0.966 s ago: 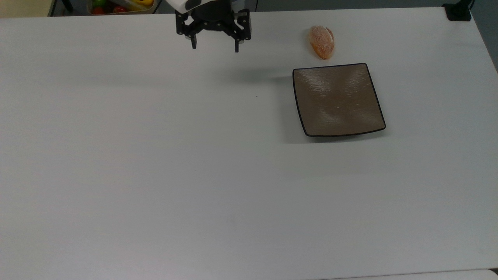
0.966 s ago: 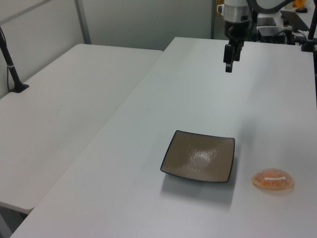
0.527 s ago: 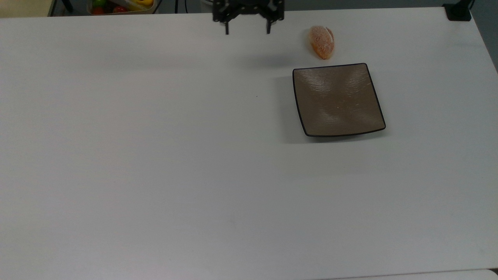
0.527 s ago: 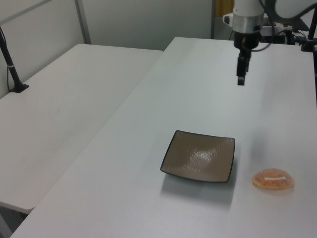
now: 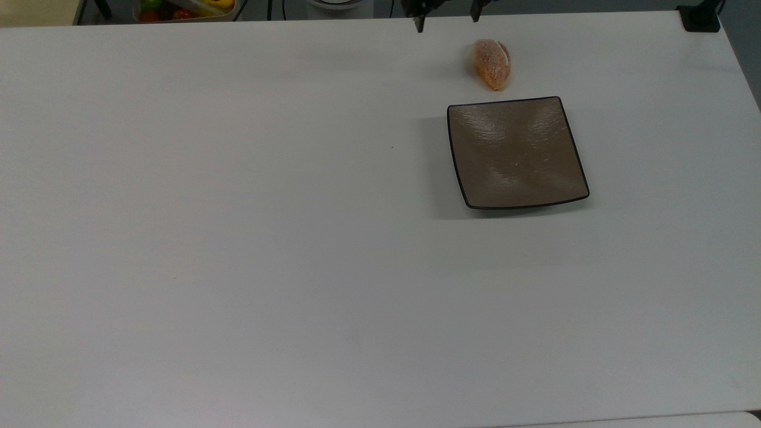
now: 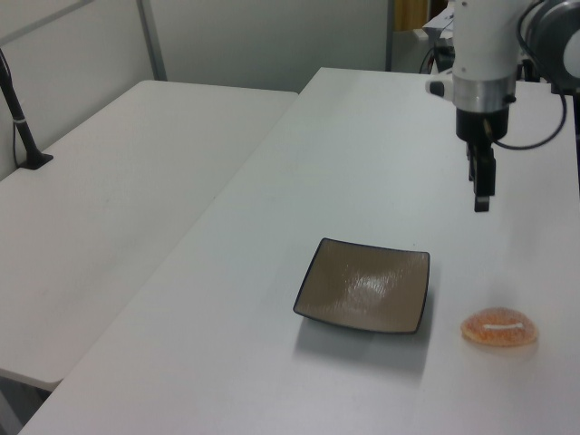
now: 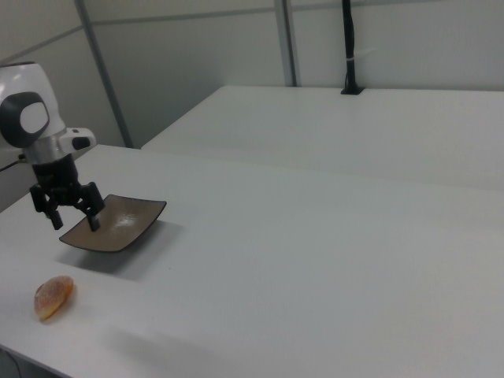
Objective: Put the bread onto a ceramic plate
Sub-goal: 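Move the open gripper over the orange bread roll, then lower the gripper and close it on the bread roll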
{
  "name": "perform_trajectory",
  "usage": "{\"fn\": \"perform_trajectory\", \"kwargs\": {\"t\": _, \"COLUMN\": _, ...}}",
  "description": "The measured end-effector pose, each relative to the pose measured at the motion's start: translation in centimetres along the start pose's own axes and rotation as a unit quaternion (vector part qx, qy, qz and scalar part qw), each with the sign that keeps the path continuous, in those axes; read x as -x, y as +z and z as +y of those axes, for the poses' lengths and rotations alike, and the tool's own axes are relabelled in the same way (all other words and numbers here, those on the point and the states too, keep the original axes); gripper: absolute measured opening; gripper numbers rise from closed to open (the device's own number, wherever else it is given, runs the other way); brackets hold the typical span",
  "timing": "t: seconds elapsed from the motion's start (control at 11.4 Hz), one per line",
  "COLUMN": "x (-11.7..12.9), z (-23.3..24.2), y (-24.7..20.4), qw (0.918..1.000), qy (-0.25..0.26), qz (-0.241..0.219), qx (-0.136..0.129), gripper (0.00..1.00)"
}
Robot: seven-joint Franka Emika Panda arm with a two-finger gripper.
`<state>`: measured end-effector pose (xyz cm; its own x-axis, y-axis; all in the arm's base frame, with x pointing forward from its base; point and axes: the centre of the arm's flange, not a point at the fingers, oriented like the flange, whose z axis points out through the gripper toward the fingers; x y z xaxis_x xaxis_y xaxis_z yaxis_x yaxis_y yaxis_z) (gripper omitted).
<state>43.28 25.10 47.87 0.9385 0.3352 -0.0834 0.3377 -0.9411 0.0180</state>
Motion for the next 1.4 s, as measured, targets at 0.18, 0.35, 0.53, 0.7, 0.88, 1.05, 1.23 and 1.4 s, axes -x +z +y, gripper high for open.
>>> {"fn": "perform_trajectory", "kwargs": {"t": 0.18, "x": 0.5, "z": -3.0, "y": 1.0, "qw": 0.9997, "qy": -0.022, "qz": -0.011, "qx": -0.003, "gripper": 1.0}}
{"fn": "perform_trajectory", "kwargs": {"t": 0.35, "x": 0.8, "z": -5.5, "y": 2.4, "qw": 0.9991, "qy": -0.033, "qz": -0.025, "qx": 0.0, "gripper": 1.0}}
{"fn": "perform_trajectory", "kwargs": {"t": 0.53, "x": 0.8, "z": -7.5, "y": 4.3, "qw": 0.9979, "qy": -0.049, "qz": -0.043, "qx": 0.0, "gripper": 1.0}}
{"fn": "perform_trajectory", "kwargs": {"t": 0.7, "x": 0.6, "z": -9.9, "y": 6.6, "qw": 0.9973, "qy": -0.052, "qz": -0.052, "qx": -0.004, "gripper": 1.0}}
{"fn": "perform_trajectory", "kwargs": {"t": 0.88, "x": 0.4, "z": -11.7, "y": 9.2, "qw": 0.9961, "qy": -0.055, "qz": -0.068, "qx": -0.006, "gripper": 1.0}}
{"fn": "perform_trajectory", "kwargs": {"t": 1.05, "x": 0.0, "z": -12.7, "y": 11.4, "qw": 0.9952, "qy": -0.058, "qz": -0.078, "qx": -0.01, "gripper": 1.0}}
{"fn": "perform_trajectory", "kwargs": {"t": 1.23, "x": -0.4, "z": -13.4, "y": 13.6, "qw": 0.9949, "qy": -0.054, "qz": -0.084, "qx": -0.007, "gripper": 1.0}}
{"fn": "perform_trajectory", "kwargs": {"t": 1.4, "x": -0.6, "z": -14.3, "y": 15.8, "qw": 0.995, "qy": -0.052, "qz": -0.086, "qx": 0.007, "gripper": 1.0}}
